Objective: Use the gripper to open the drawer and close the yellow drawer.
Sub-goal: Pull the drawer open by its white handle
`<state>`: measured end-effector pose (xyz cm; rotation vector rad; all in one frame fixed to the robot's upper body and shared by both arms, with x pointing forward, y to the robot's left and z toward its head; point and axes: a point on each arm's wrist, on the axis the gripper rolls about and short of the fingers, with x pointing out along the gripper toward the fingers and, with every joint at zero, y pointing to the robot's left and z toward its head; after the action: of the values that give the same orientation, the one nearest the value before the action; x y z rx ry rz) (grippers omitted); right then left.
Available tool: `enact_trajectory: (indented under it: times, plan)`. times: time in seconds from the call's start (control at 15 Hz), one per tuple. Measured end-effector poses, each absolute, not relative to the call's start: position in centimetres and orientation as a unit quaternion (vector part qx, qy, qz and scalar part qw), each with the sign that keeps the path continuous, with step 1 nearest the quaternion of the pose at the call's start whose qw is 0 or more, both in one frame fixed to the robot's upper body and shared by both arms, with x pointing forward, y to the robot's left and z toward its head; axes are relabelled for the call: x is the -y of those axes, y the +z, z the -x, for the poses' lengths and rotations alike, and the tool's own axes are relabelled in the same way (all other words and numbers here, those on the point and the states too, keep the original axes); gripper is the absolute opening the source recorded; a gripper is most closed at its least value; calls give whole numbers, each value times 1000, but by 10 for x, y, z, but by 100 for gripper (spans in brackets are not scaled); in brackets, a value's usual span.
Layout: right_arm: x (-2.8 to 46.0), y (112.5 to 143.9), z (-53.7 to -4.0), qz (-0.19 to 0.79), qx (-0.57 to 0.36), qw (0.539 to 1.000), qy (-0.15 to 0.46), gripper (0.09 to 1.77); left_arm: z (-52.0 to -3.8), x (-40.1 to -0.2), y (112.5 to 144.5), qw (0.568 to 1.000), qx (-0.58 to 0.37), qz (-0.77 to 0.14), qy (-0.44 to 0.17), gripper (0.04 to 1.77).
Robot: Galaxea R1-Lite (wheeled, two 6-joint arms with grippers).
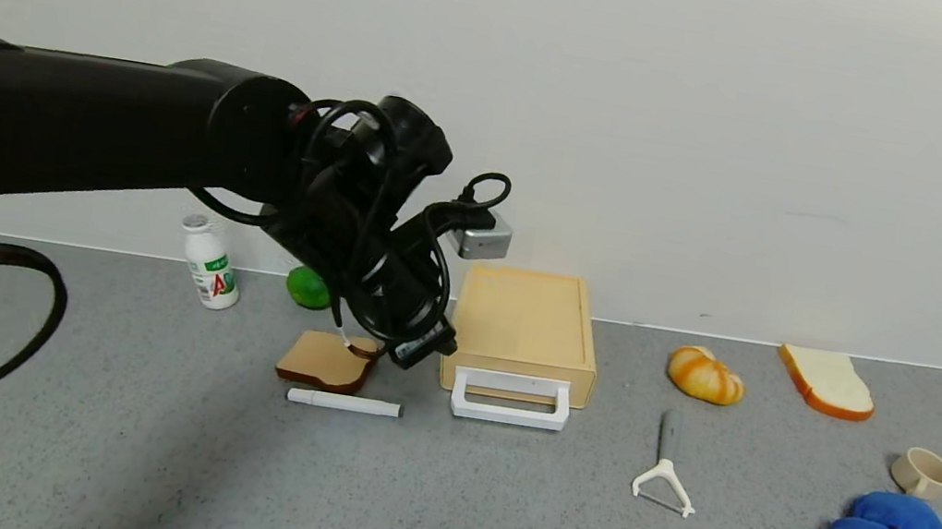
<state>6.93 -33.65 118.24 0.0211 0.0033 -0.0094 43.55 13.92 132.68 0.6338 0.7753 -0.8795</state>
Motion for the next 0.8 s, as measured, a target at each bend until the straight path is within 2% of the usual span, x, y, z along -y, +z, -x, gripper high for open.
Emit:
enact_trajectory:
  times: [0.4,0.67,0.8]
  plan:
    - [336,1182,-69,-11,-2,1000,-4,170,-461,-109,1280,741,-338,-365,-450,11]
    - [336,1182,-69,-12,-1,1000,-4,170,-479,-98,1253,739,-316,-385,-453,11]
    - [336,1182,-69,-12,-2,1000,-5,170,-484,-98,1244,734,-316,-415,-436,11]
